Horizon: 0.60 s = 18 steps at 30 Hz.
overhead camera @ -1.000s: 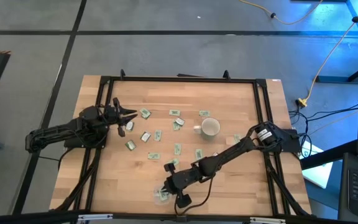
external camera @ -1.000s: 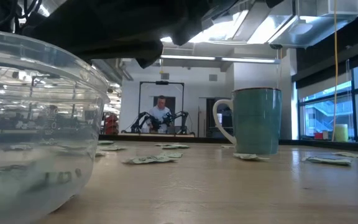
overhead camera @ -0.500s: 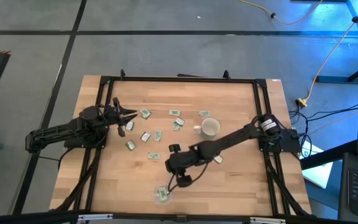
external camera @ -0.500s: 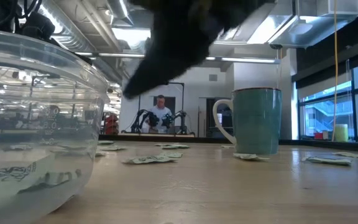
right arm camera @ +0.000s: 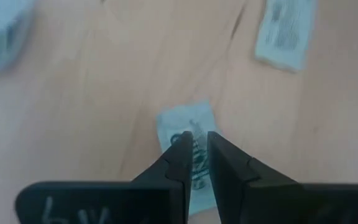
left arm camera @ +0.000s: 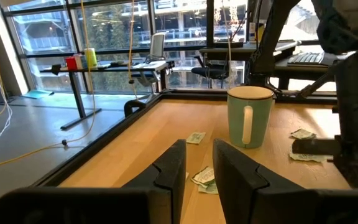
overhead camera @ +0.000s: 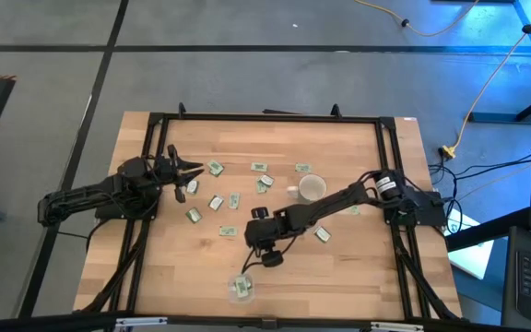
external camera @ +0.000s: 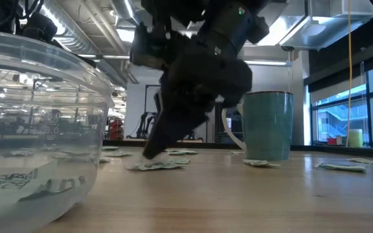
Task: Pick and place Stevia / Truvia into bins
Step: Put the light green stevia packet into the transparent bin
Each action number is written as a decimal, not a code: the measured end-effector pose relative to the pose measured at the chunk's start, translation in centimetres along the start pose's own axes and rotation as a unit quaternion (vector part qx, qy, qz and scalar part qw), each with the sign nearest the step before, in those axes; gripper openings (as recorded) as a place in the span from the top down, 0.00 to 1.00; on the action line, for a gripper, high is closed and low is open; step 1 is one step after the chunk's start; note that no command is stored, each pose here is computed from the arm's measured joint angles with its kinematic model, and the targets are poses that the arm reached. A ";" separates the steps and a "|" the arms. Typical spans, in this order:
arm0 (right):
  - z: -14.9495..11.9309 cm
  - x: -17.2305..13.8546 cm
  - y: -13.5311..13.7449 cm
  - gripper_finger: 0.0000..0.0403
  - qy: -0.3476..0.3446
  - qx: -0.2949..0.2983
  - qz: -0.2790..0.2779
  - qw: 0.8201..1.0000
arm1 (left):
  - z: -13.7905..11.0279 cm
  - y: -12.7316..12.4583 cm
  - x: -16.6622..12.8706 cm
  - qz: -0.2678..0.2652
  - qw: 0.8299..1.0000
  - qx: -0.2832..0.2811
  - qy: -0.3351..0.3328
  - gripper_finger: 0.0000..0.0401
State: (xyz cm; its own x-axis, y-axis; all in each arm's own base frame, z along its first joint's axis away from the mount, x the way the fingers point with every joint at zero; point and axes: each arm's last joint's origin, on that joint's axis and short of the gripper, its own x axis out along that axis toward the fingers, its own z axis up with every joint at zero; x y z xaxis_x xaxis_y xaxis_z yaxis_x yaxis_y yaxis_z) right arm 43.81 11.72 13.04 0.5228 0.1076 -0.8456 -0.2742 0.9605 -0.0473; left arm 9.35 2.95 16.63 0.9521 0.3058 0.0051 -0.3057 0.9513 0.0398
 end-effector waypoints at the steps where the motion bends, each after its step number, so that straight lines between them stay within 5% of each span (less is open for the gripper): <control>1: -0.2 0.3 0.0 0.87 0.005 0.000 0.000 1.000 | 0.0 0.0 0.0 0.000 1.000 0.000 0.000 0.81; 18: -0.2 0.5 0.0 0.87 0.004 0.000 0.000 1.000 | 0.0 0.0 0.0 0.000 1.000 0.000 0.000 0.81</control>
State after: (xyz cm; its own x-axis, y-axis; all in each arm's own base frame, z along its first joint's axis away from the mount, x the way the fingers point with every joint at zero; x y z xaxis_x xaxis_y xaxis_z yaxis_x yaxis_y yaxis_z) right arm 43.89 11.76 12.51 0.5161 0.1056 -0.8500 -0.2751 0.9602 -0.0477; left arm 9.35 2.94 16.63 0.9522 0.3054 0.0051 -0.3053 0.9514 0.0398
